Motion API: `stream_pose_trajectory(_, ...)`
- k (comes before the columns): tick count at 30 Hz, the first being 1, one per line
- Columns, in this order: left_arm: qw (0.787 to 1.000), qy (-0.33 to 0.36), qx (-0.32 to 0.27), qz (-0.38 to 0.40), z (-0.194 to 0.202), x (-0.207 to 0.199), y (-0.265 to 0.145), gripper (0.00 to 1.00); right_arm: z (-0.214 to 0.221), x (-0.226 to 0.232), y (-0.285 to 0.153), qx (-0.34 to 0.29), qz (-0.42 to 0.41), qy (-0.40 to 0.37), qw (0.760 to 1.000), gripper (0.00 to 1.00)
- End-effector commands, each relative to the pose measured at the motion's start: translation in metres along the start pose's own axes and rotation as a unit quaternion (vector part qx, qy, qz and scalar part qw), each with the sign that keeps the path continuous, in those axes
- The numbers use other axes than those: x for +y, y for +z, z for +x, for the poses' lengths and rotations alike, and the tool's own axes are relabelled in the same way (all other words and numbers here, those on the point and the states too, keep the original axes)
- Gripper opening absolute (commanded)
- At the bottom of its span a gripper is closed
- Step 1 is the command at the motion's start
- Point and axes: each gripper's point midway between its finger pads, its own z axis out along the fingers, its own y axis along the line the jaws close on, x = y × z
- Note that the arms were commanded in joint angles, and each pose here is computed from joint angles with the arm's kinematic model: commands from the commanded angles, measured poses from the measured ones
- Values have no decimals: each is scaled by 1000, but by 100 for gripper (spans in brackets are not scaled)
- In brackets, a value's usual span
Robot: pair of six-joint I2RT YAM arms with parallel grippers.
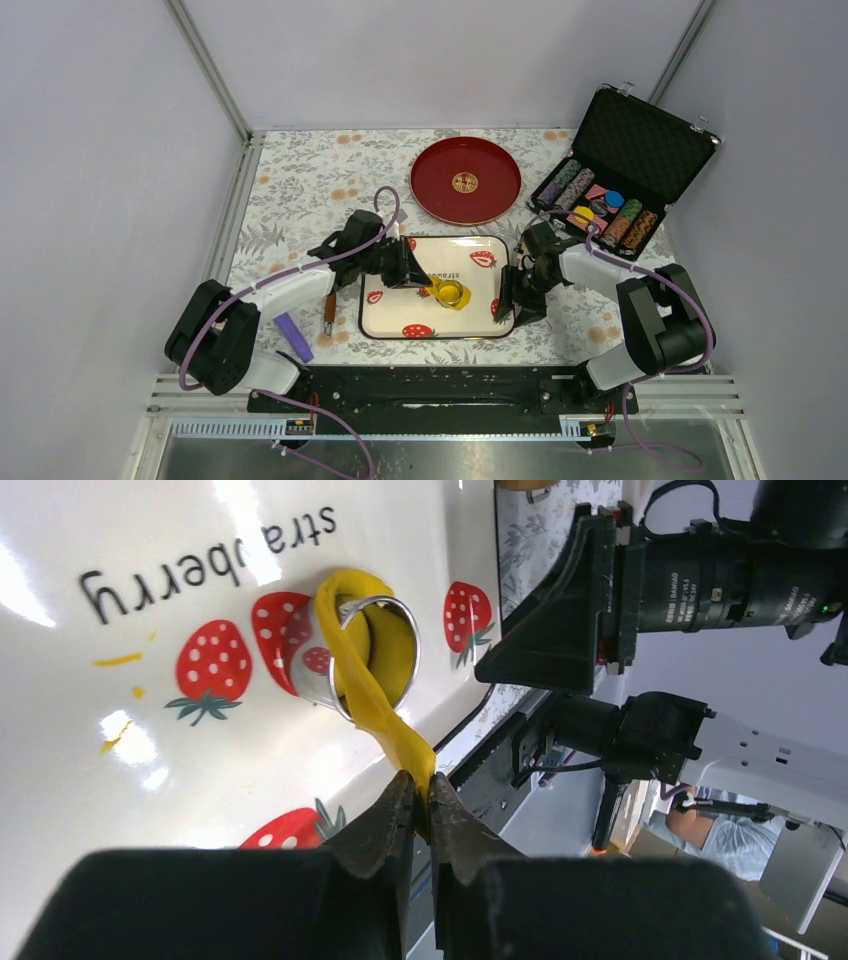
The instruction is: Roll out the dumpling wrappers from the dough
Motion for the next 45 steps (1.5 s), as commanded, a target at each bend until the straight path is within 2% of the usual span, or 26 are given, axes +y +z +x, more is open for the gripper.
stream_pose_trajectory(1, 998, 43, 0, 48, -11, -37, 1, 9, 2, -12, 8, 5, 21, -7, 1000, 62)
stream_pose_trajectory(18, 996, 64, 34, 51, -3, -66, 30, 9, 3, -11, 9, 11, 17, -6, 1000, 62)
stream_pose_trajectory(27, 997, 61, 36, 36, 1, -59, 33, 10, 2, -8, 8, 10, 12, -5, 1000, 62)
stream_pose_trajectory(39, 997, 39, -16, -62, -8, -24, 14, 15, -1, -6, 1, 3, 16, -11, 1000, 64)
stream_pose_trajectory(45, 997, 28, -39, -54, -6, -16, -1, 19, -1, -5, 0, 3, 15, -13, 1000, 65)
